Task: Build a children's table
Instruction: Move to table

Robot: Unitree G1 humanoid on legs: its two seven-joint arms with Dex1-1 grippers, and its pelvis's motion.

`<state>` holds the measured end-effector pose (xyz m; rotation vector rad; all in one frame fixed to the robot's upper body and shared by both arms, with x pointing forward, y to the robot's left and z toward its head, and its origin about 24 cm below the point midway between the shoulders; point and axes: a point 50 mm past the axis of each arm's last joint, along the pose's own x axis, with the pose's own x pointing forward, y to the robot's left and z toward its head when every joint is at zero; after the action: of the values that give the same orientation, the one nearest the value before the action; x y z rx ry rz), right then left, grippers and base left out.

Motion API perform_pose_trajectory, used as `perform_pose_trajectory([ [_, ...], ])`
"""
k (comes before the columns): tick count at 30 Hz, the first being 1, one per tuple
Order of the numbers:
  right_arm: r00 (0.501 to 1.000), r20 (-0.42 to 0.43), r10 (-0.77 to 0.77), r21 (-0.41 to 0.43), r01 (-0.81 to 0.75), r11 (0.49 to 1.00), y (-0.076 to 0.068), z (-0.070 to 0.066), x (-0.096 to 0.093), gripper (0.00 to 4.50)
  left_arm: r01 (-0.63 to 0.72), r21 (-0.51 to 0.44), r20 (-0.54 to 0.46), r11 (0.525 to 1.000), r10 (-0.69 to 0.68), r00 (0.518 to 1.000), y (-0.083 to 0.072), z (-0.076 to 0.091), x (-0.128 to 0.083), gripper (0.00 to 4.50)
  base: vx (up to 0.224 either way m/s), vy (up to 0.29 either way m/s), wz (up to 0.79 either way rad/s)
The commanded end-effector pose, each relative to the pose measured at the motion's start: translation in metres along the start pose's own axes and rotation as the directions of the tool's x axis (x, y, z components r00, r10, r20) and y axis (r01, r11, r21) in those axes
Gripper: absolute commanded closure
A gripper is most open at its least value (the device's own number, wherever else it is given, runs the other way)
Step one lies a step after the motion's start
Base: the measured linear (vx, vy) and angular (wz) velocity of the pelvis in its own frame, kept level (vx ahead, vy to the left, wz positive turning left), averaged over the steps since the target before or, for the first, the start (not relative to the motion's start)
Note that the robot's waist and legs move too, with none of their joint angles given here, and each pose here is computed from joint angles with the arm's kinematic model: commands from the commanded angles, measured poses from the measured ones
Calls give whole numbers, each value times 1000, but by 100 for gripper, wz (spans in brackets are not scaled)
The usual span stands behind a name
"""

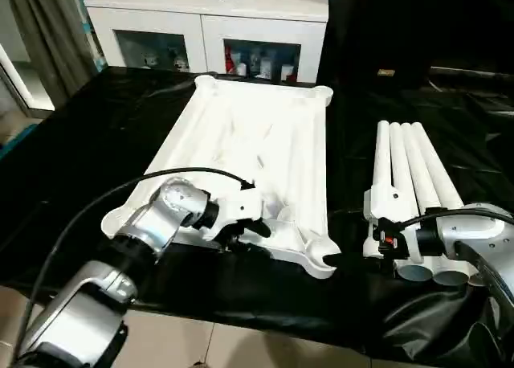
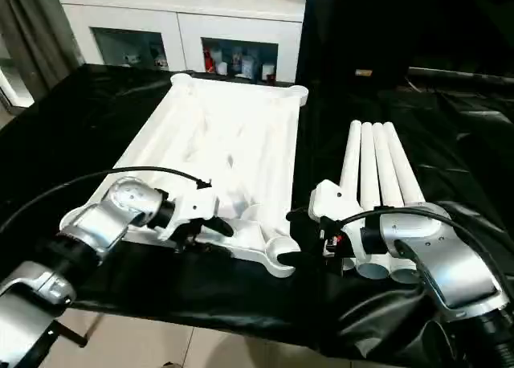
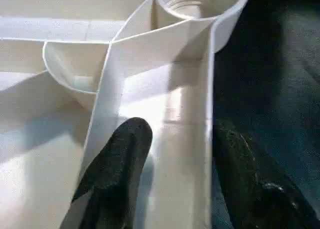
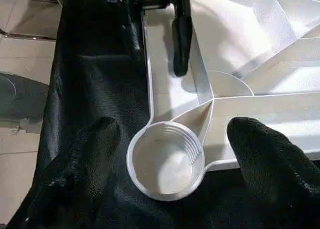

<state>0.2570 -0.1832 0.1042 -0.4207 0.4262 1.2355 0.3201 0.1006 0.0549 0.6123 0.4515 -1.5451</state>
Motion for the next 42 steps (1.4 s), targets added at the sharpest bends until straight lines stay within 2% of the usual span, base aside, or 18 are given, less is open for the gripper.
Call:
perform_pose_trajectory([
  [1,1000,-15,2,-23,-2,1000,1,2,1,69,-5,23,-24,1000,6,1000,4,2,-1,252,0,0,0],
  [3,1000,-18,4,-25,-4,1000,1,2,1,69,-5,24,-24,1000,6,1000,6,2,0,285,0,0,0],
  [6,1000,-28,-6,-35,5,999,0,1,1,69,-6,6,-11,1000,6,1000,7,3,1,299,0,0,0],
  [8,999,-35,-15,-41,14,999,-2,0,1,69,-8,-8,-3,1000,8,1000,8,3,1,330,0,0,0],
  [16,999,-34,-7,-40,5,999,0,0,3,69,-13,-27,0,1000,13,1000,8,0,0,387,0,0,0],
  [18,1000,-27,-7,-43,6,999,0,1,5,69,-43,-46,8,998,43,999,9,-2,-3,424,0,0,0],
  [21,1000,-16,-15,-44,15,999,-1,2,6,69,-90,-63,15,994,91,996,12,-4,-9,429,0,0,0],
  [27,999,6,-51,-34,51,998,-4,1,10,69,-187,-96,-27,978,185,982,10,-24,-31,439,0,0,0],
  [30,998,11,-65,-33,65,997,-5,1,12,69,-208,-85,-64,974,203,977,3,-37,-42,439,0,0,0],
  [36,997,15,-77,-39,77,996,-9,1,13,69,-197,-64,-63,978,193,979,-10,-49,-57,439,0,0,0],
  [42,997,20,-80,-43,81,996,-11,2,14,69,-173,-54,14,983,174,985,-17,-45,-61,439,0,0,0],
])
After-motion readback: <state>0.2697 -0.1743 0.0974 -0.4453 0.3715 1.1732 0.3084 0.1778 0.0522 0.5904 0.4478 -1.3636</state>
